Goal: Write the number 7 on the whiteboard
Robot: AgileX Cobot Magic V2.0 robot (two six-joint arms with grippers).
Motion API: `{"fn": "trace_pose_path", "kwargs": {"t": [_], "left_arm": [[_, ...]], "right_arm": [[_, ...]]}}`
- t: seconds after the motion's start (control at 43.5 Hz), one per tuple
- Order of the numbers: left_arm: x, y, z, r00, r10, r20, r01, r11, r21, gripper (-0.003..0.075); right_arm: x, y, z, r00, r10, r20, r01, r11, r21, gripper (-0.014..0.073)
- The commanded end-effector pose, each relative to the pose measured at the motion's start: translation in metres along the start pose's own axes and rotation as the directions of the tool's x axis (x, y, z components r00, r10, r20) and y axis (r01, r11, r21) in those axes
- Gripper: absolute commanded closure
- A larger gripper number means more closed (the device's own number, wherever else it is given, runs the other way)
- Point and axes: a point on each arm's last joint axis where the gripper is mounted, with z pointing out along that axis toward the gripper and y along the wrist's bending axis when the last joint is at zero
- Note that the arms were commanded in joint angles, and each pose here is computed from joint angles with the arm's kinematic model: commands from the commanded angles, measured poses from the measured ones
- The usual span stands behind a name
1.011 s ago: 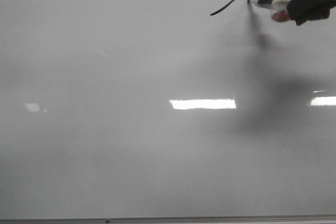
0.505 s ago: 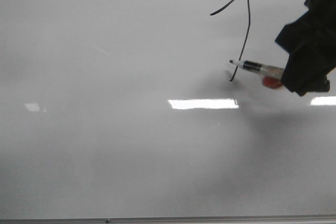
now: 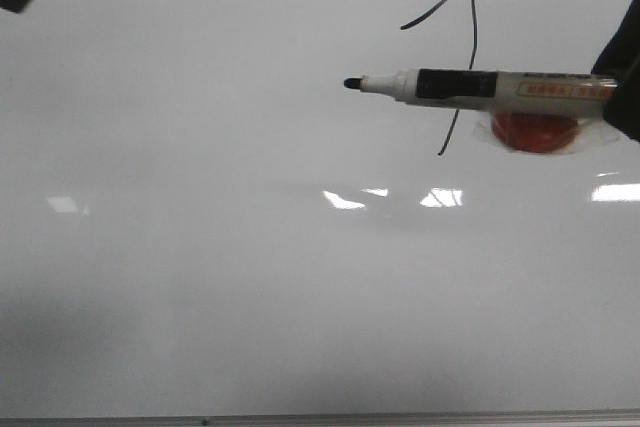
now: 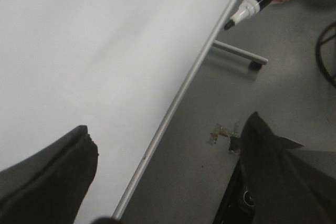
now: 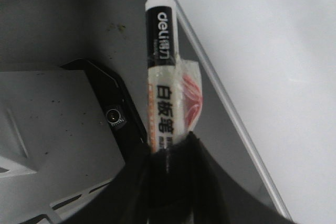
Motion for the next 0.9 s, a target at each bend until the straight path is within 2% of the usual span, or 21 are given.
{"fn": "trace_pose_path", "kwargs": {"t": [0.0, 0.253, 0.39, 0.551, 0.873], "left_arm": [[-0.026, -0.007, 0.006, 0.996, 0.063, 0.07, -0.067, 0.996, 0.053, 0.0169], [-0.061, -0.037, 0.055, 0.977, 0.21, 0.033, -0.212, 0.949, 0.232, 0.0174], [-0.074, -0.049, 0.072, 0.968, 0.248, 0.03, -0.247, 0.928, 0.281, 0.0174], [-0.074, -0.053, 0.084, 0.965, 0.262, 0.001, -0.25, 0.917, 0.31, 0.0188], [-0.074, -0.053, 0.085, 0.964, 0.265, -0.002, -0.252, 0.917, 0.308, 0.0493]], "right_arm": [[-0.01, 0.009, -0.012, 0.993, -0.065, 0.101, 0.071, 0.996, -0.055, 0.0613], [-0.012, 0.013, -0.012, 0.989, -0.077, 0.125, 0.089, 0.992, -0.094, 0.0613], [-0.012, 0.013, -0.012, 0.989, -0.077, 0.125, 0.089, 0.992, -0.094, 0.0613], [-0.012, 0.013, -0.012, 0.989, -0.078, 0.122, 0.09, 0.991, -0.097, 0.0613], [-0.012, 0.013, -0.012, 0.989, -0.078, 0.122, 0.09, 0.991, -0.096, 0.0609]]}}
